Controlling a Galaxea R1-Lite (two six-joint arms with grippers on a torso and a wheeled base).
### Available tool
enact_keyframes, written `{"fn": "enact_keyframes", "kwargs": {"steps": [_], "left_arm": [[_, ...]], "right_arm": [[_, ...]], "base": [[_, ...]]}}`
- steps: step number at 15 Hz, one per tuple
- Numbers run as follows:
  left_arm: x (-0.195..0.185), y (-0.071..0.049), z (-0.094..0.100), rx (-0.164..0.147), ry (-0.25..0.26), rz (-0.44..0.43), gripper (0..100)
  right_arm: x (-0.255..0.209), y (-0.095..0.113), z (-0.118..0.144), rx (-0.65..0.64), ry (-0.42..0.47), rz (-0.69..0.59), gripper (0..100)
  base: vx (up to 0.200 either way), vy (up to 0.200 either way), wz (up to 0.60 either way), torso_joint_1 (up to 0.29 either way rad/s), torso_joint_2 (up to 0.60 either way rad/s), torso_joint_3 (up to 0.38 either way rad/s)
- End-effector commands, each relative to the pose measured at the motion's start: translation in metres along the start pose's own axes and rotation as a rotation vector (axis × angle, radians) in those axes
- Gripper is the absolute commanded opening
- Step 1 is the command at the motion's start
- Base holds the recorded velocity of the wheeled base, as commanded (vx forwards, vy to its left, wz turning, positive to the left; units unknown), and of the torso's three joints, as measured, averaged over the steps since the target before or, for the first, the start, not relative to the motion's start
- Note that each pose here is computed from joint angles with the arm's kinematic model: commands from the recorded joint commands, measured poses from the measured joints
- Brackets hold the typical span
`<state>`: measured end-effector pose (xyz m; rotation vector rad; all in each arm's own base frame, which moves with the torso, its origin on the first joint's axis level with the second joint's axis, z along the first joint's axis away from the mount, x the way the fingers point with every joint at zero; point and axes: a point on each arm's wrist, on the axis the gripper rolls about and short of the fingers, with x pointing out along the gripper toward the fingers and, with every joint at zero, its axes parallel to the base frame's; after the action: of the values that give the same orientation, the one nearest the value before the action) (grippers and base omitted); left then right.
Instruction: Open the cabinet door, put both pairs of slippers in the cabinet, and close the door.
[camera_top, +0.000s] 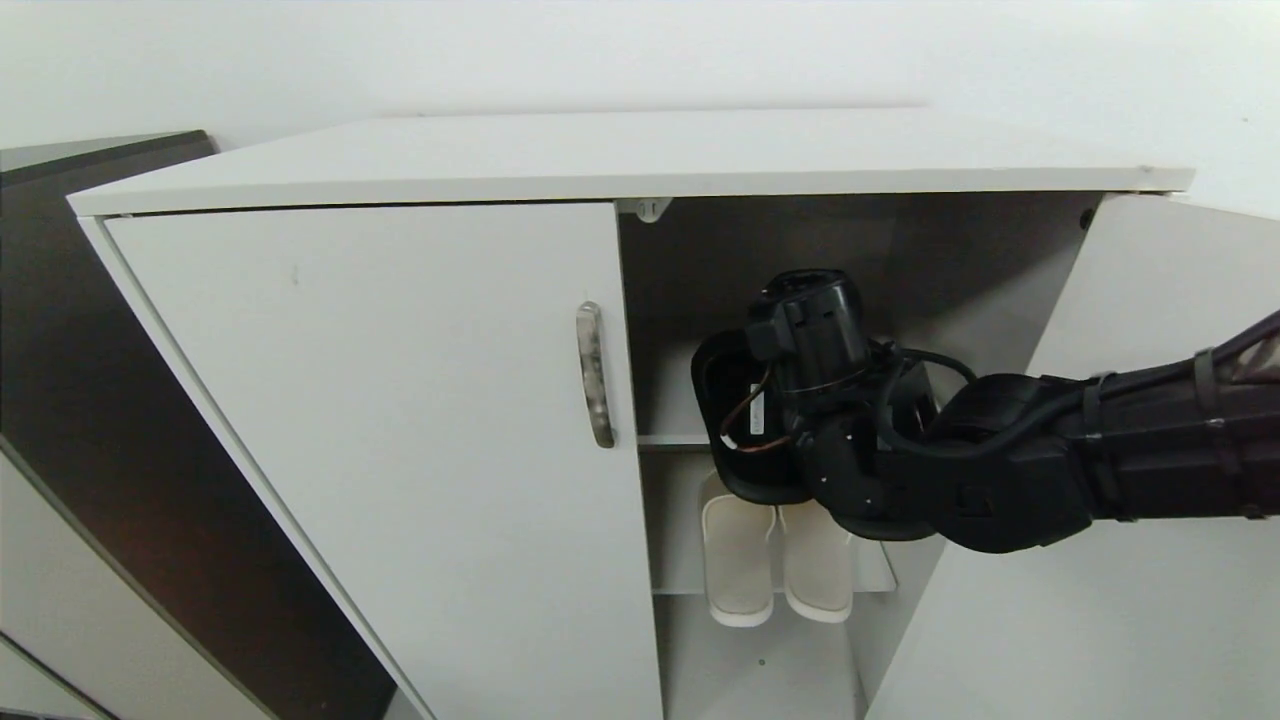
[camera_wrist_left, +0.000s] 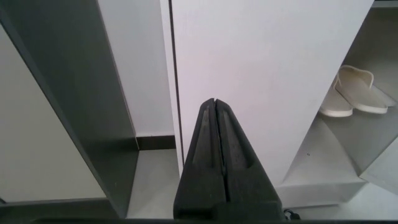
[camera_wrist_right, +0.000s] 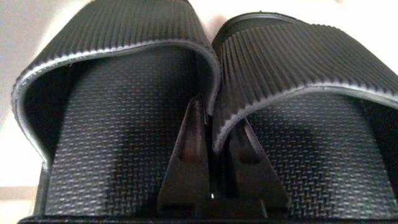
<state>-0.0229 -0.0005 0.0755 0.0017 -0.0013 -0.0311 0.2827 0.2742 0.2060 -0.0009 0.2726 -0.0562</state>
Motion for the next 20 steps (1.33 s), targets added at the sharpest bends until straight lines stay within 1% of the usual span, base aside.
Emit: {"fn": "enact_keyframes", "kwargs": {"steps": [1, 3, 5, 7, 10, 12, 13, 17, 19, 20], "left_arm": [[0.0, 0.0, 0.0, 0.0, 0.001, 0.0, 0], [0.0, 0.0, 0.0, 0.0, 0.001, 0.0, 0], [0.0, 0.0, 0.0, 0.0, 0.001, 0.0, 0], [0.0, 0.0, 0.0, -0.002, 0.001, 0.0, 0], [0.0, 0.0, 0.0, -0.002, 0.001, 0.0, 0], [0.0, 0.0, 0.0, -0.002, 0.001, 0.0, 0], [0.0, 0.0, 0.0, -0.002, 0.001, 0.0, 0], [0.0, 0.0, 0.0, -0.002, 0.001, 0.0, 0], [0.0, 0.0, 0.0, -0.002, 0.001, 0.0, 0], [0.0, 0.0, 0.0, -0.002, 0.001, 0.0, 0]], "right_arm": [[0.015, 0.003, -0.003, -0.006, 0.007, -0.007, 0], [0.029, 0.008, 0.0, -0.001, 0.004, 0.01, 0], [0.041, 0.009, 0.008, 0.009, -0.016, 0.017, 0], [0.043, 0.009, 0.018, 0.009, -0.03, 0.049, 0], [0.05, 0.006, 0.029, -0.001, -0.04, 0.034, 0], [0.053, 0.006, 0.028, -0.009, -0.03, 0.027, 0], [0.054, 0.006, 0.027, -0.009, -0.029, 0.026, 100], [0.054, 0.006, 0.02, -0.024, -0.01, 0.024, 100], [0.036, 0.002, 0.021, -0.033, -0.007, 0.039, 100], [0.023, -0.003, 0.027, -0.027, -0.017, 0.048, 100]], "base": [[0.0, 0.0, 0.0, 0.0, 0.0, 0.0], [0.0, 0.0, 0.0, 0.0, 0.0, 0.0], [0.0, 0.0, 0.0, 0.0, 0.0, 0.0], [0.0, 0.0, 0.0, 0.0, 0.0, 0.0], [0.0, 0.0, 0.0, 0.0, 0.0, 0.0], [0.0, 0.0, 0.0, 0.0, 0.0, 0.0], [0.0, 0.0, 0.0, 0.0, 0.0, 0.0], [0.0, 0.0, 0.0, 0.0, 0.0, 0.0], [0.0, 0.0, 0.0, 0.0, 0.0, 0.0], [0.0, 0.0, 0.0, 0.0, 0.0, 0.0]]}}
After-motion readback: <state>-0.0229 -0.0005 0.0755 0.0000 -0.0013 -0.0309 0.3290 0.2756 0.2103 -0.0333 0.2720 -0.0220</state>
